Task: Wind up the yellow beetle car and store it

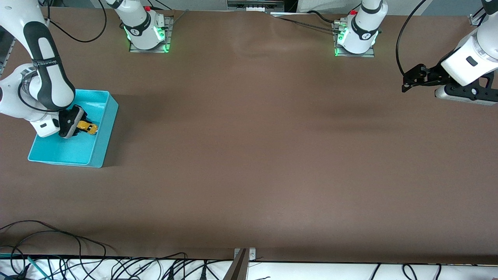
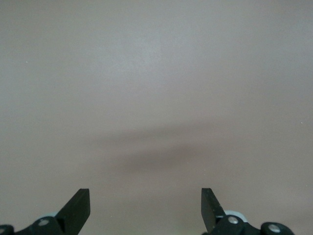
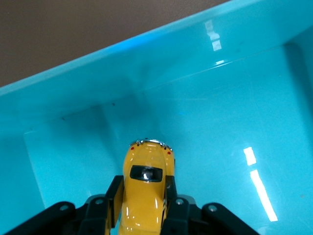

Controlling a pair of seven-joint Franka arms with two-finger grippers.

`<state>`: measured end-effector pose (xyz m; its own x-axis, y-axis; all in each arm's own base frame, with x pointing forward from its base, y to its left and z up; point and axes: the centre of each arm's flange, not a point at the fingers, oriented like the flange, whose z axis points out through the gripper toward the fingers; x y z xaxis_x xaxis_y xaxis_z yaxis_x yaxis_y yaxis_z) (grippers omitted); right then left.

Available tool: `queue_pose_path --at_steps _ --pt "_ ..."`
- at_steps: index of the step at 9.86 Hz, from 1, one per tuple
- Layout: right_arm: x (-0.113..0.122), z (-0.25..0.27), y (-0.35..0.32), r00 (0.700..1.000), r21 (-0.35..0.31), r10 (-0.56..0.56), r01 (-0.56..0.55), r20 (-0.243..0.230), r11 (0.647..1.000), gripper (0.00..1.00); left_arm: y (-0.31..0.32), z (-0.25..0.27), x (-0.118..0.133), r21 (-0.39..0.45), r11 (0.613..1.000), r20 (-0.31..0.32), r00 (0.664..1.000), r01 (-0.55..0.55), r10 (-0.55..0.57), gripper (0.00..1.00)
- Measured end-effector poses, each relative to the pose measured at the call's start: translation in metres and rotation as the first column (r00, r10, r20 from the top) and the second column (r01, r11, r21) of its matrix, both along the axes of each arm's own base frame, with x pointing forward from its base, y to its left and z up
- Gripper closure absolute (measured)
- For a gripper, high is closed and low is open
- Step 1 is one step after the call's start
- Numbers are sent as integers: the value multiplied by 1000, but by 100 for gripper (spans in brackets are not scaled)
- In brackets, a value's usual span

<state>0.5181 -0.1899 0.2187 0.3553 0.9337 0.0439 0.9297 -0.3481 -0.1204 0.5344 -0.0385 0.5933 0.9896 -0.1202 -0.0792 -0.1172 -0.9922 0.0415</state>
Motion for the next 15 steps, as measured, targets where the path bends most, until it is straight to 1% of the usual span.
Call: queue_pose_path --at_steps 2,3,4,5,6,7,8,9,10,11,12,13,14,15 --pt "11 11 1 1000 -6 14 -14 27 1000 35 -1 0 0 0 1000 0 1000 1 -1 0" --pt "23 25 8 998 -9 28 -28 58 1000 22 -1 0 0 0 1000 0 1000 2 -2 0" --pt "37 48 16 997 2 21 -21 76 1000 6 -1 0 0 0 1000 0 1000 2 -2 0" --pt "50 79 25 998 30 -31 29 57 999 0 -1 0 0 0 1000 0 1000 2 -2 0" --pt "61 116 32 993 46 -115 114 20 992 0 -1 0 0 0 1000 0 1000 2 -2 0" --pt "70 162 36 971 25 -238 239 -18 971 0 0 0 0 0 1000 0 1000 0 0 0" --pt "72 202 42 930 -14 -365 364 -47 931 0 1 0 0 0 1000 0 1000 -1 1 0" --pt "70 238 53 866 -61 -495 491 -72 869 0 1 0 0 0 1000 0 1000 -2 2 0" --pt "67 270 68 775 -114 -627 617 -85 778 0 1 0 0 0 1000 -1 1000 -2 2 0" --pt "67 298 85 674 -160 -736 721 -66 675 0 1 0 0 0 1000 -1 1000 -2 2 0" --pt "68 321 103 590 -184 -807 791 -24 583 0 2 0 0 0 1000 -1 1000 -3 3 0" --pt "66 334 120 509 -196 -861 844 0 499 0 2 0 0 0 1000 -1 1000 -3 3 0" --pt "63 341 133 438 -206 -899 880 6 427 1 2 0 0 0 1000 -1 1000 -4 4 0" --pt "61 345 144 398 -210 -917 898 12 387 2 2 0 0 0 1000 -1 1000 -5 5 0"
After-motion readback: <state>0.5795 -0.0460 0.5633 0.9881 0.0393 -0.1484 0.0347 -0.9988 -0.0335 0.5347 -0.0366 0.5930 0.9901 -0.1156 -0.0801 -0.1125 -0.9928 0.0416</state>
